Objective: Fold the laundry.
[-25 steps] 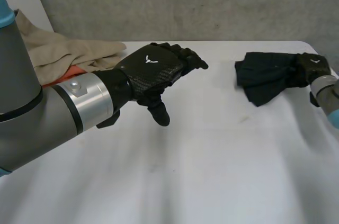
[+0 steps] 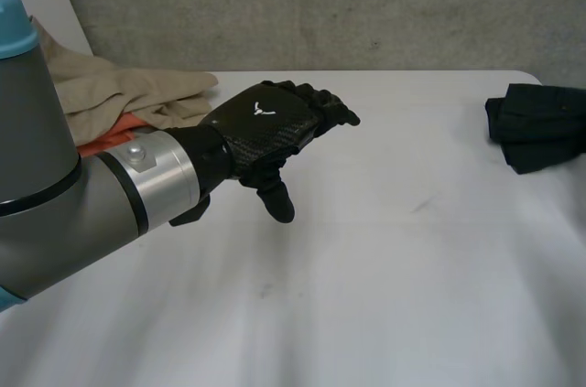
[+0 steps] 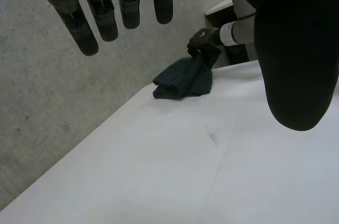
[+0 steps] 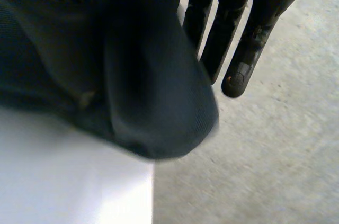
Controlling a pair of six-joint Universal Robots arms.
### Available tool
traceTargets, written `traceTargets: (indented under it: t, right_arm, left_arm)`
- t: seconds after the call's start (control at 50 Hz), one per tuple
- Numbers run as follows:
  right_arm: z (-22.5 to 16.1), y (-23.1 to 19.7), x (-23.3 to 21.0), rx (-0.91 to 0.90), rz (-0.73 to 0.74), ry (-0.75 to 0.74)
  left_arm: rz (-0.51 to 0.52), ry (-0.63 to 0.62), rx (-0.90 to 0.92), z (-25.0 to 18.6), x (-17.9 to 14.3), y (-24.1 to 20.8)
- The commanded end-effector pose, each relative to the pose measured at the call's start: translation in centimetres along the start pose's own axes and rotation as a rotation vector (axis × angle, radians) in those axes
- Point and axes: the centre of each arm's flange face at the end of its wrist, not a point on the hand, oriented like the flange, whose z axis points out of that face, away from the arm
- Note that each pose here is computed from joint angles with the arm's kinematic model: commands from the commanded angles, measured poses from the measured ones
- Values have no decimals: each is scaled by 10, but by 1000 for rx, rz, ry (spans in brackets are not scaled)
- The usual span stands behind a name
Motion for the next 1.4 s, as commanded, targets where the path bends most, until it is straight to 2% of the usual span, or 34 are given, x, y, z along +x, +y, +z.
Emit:
traceTargets:
  t: [0.02,0.2,0.28,0.38,0.48,0.52,0.58,0.6,0.64,0.74,0.76,0.78,0.8,0.86,0.92,1.0,1.1,1.2,1.32,1.4]
  right_arm:
    - [0,17,9,-48,-91,57]
    - [-16,13,27,-150,-194,100]
    - [-39,1,33,-186,-320,76]
    - [-56,-40,55,-126,-566,175]
    - [-64,-86,72,-43,-694,289]
    - [-70,-108,65,19,-676,306]
    - [-85,-140,30,129,-619,253]
    - [-100,-164,6,205,-560,208]
    - [-116,-180,-18,266,-492,144]
    - [-169,-195,-82,353,-269,-148]
    - [-192,-200,-103,382,-204,-264]
    - [-203,-205,-111,405,-177,-315]
    - [-227,-212,-127,432,-136,-411]
    - [-256,-208,-146,429,-93,-533]
    - [-287,-185,-169,369,-91,-640]
    - [-311,-167,-185,320,-109,-715]
    - [-324,-152,-192,286,-142,-753]
    - [-327,-142,-190,250,-156,-748]
    - [-329,-140,-190,241,-156,-749]
    - [-331,-138,-190,233,-156,-753]
  left_arm:
    - [0,14,0,0,6,-1]
    - [-4,21,-7,-2,8,1]
    - [-10,23,-15,-4,9,4]
    - [-11,19,-16,-6,9,5]
    - [-8,-11,-9,-8,0,3]
    - [-2,-30,2,-9,-5,1]
    - [19,-88,40,-9,-20,-4]
    - [33,-136,59,-9,-30,-5]
    - [48,-198,81,-8,-42,-6]
    - [102,-413,140,-7,-89,-6]
    - [120,-488,160,-6,-109,-4]
    - [124,-526,164,-6,-123,-1]
    - [124,-596,141,-3,-155,18]
    - [128,-673,100,-5,-196,43]
    - [167,-766,1,-11,-251,86]
    - [255,-805,-118,-12,-290,133]
    - [352,-746,-180,-5,-316,179]
    - [343,-734,-183,-3,-335,210]
    - [327,-769,-116,1,-347,214]
    - [274,-814,-39,2,-355,212]
